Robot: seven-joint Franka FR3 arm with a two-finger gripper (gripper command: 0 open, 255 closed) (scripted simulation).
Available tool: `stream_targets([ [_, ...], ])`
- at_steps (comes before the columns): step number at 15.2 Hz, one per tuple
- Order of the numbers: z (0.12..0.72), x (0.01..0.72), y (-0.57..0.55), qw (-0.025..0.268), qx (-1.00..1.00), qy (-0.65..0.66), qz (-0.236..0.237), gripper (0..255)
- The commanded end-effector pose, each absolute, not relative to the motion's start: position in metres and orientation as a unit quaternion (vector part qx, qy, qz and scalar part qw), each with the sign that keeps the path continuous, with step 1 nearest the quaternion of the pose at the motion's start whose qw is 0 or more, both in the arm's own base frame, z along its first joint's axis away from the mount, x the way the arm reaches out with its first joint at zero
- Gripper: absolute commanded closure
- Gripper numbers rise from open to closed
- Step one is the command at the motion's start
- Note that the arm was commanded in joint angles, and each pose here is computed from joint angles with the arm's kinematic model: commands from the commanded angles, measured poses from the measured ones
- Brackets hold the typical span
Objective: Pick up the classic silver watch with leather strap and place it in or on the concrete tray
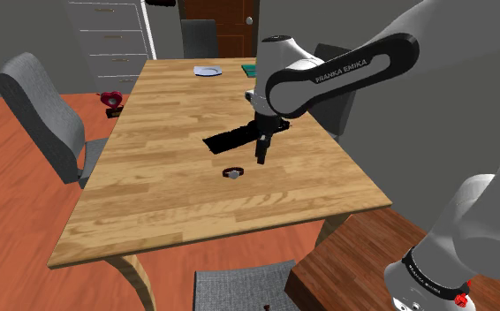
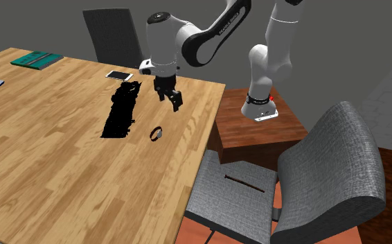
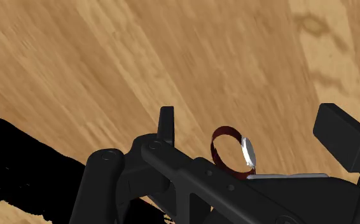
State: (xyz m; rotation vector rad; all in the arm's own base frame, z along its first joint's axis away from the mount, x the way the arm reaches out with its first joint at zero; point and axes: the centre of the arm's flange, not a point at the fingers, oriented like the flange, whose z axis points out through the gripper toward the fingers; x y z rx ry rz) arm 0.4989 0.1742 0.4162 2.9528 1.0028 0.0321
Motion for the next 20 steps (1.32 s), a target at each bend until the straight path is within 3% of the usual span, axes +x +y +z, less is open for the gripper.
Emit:
stream_targets([
  [1, 0.408, 0.512, 0.199, 0.014, 0.937, 0.348, 0.02, 0],
  [8, 0.383, 0.545, 0.274, 0.025, 0.898, 0.436, 0.053, 0],
  [20, 0.342, 0.551, 0.278, 0.026, 0.896, 0.44, 0.055, 0],
])
